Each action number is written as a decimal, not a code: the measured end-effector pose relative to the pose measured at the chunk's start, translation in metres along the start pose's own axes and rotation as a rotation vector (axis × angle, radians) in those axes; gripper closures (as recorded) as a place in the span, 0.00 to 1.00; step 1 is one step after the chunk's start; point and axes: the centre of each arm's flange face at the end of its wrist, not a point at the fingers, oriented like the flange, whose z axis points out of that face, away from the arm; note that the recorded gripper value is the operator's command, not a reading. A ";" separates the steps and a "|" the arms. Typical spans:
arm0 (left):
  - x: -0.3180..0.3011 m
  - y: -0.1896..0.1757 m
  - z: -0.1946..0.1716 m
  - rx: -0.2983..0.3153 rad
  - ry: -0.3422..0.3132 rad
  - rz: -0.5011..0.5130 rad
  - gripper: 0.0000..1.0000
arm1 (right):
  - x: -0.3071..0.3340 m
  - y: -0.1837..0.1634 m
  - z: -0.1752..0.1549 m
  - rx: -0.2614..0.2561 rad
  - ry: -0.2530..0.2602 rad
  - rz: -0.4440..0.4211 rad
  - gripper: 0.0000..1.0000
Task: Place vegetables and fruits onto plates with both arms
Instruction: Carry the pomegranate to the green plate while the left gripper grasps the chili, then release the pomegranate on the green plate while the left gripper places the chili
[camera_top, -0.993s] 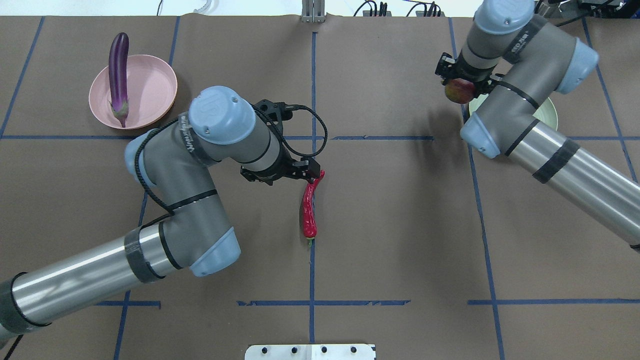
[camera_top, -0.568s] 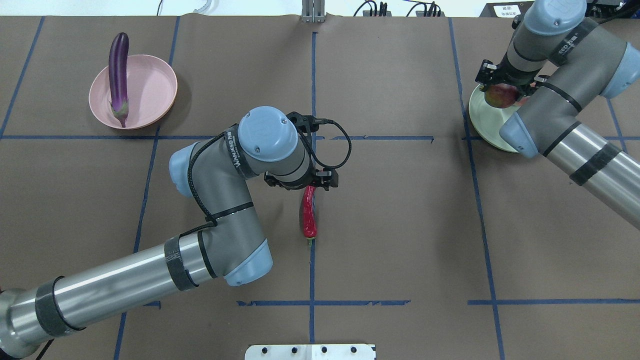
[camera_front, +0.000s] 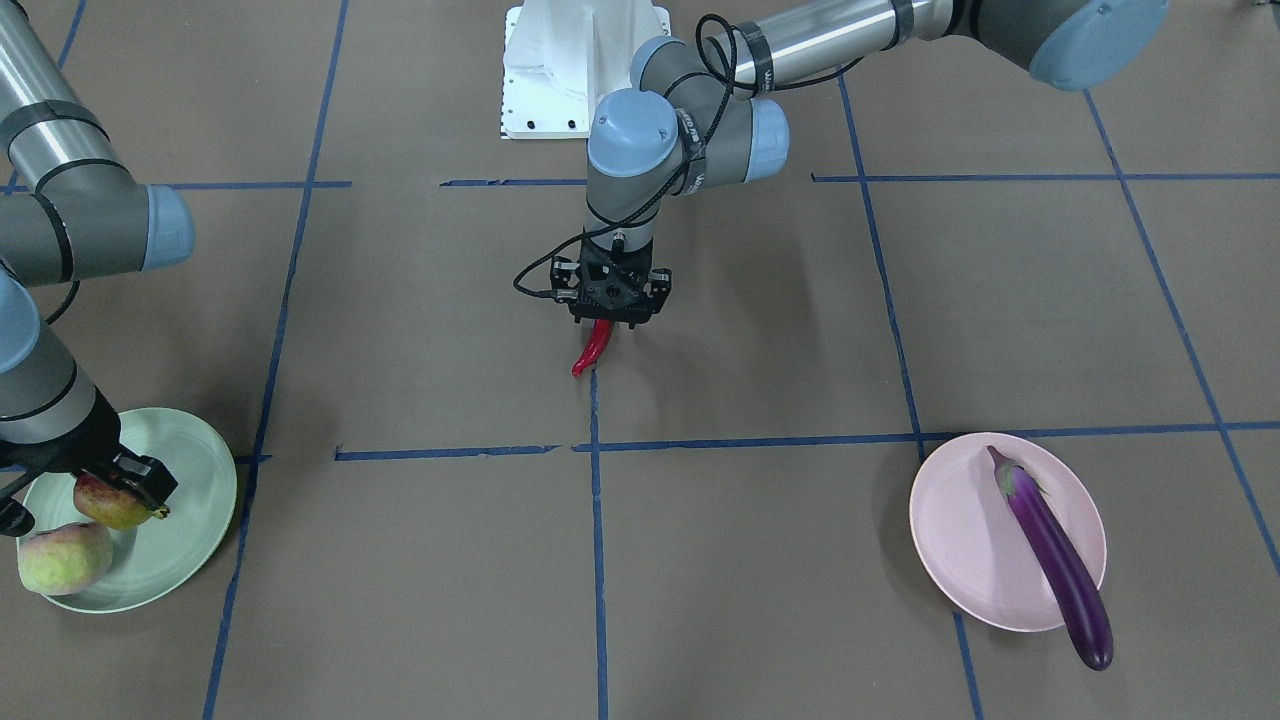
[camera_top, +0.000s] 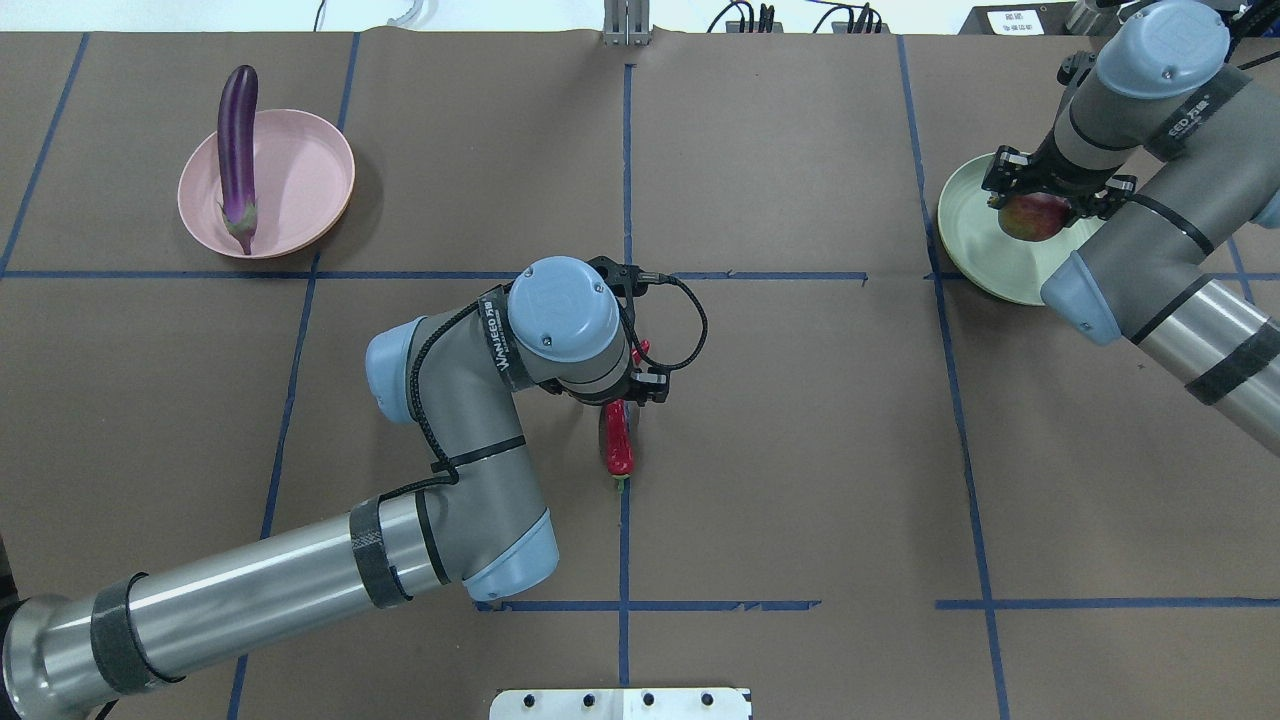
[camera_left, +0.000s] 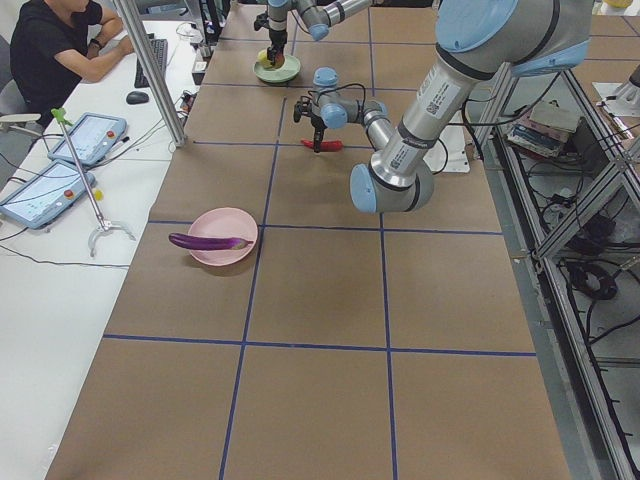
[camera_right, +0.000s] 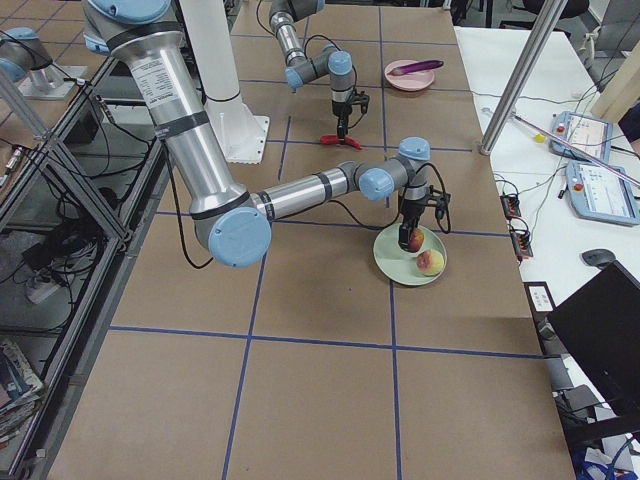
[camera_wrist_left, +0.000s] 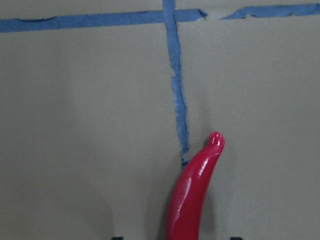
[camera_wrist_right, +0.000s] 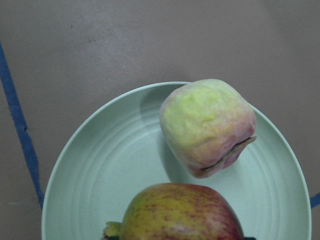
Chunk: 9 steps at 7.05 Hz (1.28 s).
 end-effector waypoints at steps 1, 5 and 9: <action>-0.001 0.001 0.000 -0.002 -0.003 0.000 1.00 | 0.001 0.002 -0.002 0.000 -0.005 -0.002 0.00; -0.041 -0.031 -0.039 0.063 0.013 -0.039 1.00 | -0.004 0.023 -0.049 0.005 -0.094 -0.033 0.00; -0.297 -0.173 -0.100 0.147 -0.134 -0.344 0.94 | 0.029 0.064 -0.097 0.000 -0.179 -0.057 0.00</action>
